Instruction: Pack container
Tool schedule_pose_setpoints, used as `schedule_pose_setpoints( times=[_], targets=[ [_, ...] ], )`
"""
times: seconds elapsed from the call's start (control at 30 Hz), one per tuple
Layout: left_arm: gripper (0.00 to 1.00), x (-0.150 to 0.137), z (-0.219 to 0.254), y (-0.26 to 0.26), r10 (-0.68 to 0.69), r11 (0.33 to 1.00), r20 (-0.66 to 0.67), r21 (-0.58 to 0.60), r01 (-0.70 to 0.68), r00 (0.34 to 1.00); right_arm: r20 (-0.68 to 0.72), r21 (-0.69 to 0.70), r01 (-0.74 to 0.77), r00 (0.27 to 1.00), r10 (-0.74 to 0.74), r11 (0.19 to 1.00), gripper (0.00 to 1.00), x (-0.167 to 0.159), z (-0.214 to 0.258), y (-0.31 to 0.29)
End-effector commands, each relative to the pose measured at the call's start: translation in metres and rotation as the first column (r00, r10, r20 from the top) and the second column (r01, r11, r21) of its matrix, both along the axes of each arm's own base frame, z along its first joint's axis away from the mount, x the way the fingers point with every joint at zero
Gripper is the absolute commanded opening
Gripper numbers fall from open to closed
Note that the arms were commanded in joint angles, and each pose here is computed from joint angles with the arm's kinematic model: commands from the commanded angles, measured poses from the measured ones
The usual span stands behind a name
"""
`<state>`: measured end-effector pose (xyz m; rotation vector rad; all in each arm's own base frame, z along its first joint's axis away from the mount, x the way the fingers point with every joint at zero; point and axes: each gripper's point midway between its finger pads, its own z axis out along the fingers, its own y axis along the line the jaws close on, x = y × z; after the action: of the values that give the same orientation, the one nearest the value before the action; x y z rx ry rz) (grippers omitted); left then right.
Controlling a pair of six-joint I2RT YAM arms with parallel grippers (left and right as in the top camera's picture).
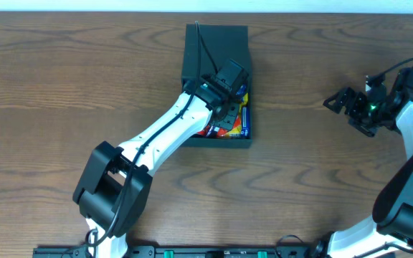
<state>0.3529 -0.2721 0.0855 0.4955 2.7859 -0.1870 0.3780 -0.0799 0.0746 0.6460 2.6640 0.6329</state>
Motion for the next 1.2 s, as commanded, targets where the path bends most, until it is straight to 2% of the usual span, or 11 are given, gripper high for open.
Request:
schedule_pose_setpoints(
  times=[0.0, 0.13, 0.23, 0.5, 0.83, 1.17],
  targets=[
    [0.54, -0.002, -0.021, 0.006, 0.021, 0.999, -0.02, 0.039, -0.02, 1.0, 0.044, -0.025, -0.017, 0.999, 0.018, 1.0, 0.99, 0.006, 0.014, -0.001],
    [0.52, 0.0, -0.022, 0.008, 0.025, 0.999, -0.009, 0.048, -0.024, 1.0, 0.045, -0.025, -0.017, 0.999, 0.018, 1.0, 0.99, 0.006, 0.014, -0.001],
    [0.44, 0.0, -0.022, 0.008, 0.025, 0.999, -0.009, 0.048, -0.025, 1.0, 0.046, -0.025, -0.017, 0.999, 0.018, 1.0, 0.99, 0.006, 0.014, -0.001],
    [0.43, -0.008, -0.042, 0.014, 0.025, 0.998, -0.026, 0.061, -0.023, 0.999, 0.049, -0.026, -0.016, 0.999, 0.018, 1.0, 0.99, 0.007, 0.015, -0.001],
    [0.43, -0.006, -0.041, 0.012, 0.024, 0.998, -0.018, 0.052, -0.023, 1.0, 0.049, -0.026, -0.017, 0.999, 0.018, 1.0, 0.99, 0.007, 0.015, -0.001],
    [0.28, 0.005, -0.027, 0.004, -0.037, 0.998, 0.03, 0.043, 0.036, 0.999, 0.049, -0.026, -0.016, 0.999, 0.018, 1.0, 0.99, 0.007, 0.015, -0.001]
  ],
)
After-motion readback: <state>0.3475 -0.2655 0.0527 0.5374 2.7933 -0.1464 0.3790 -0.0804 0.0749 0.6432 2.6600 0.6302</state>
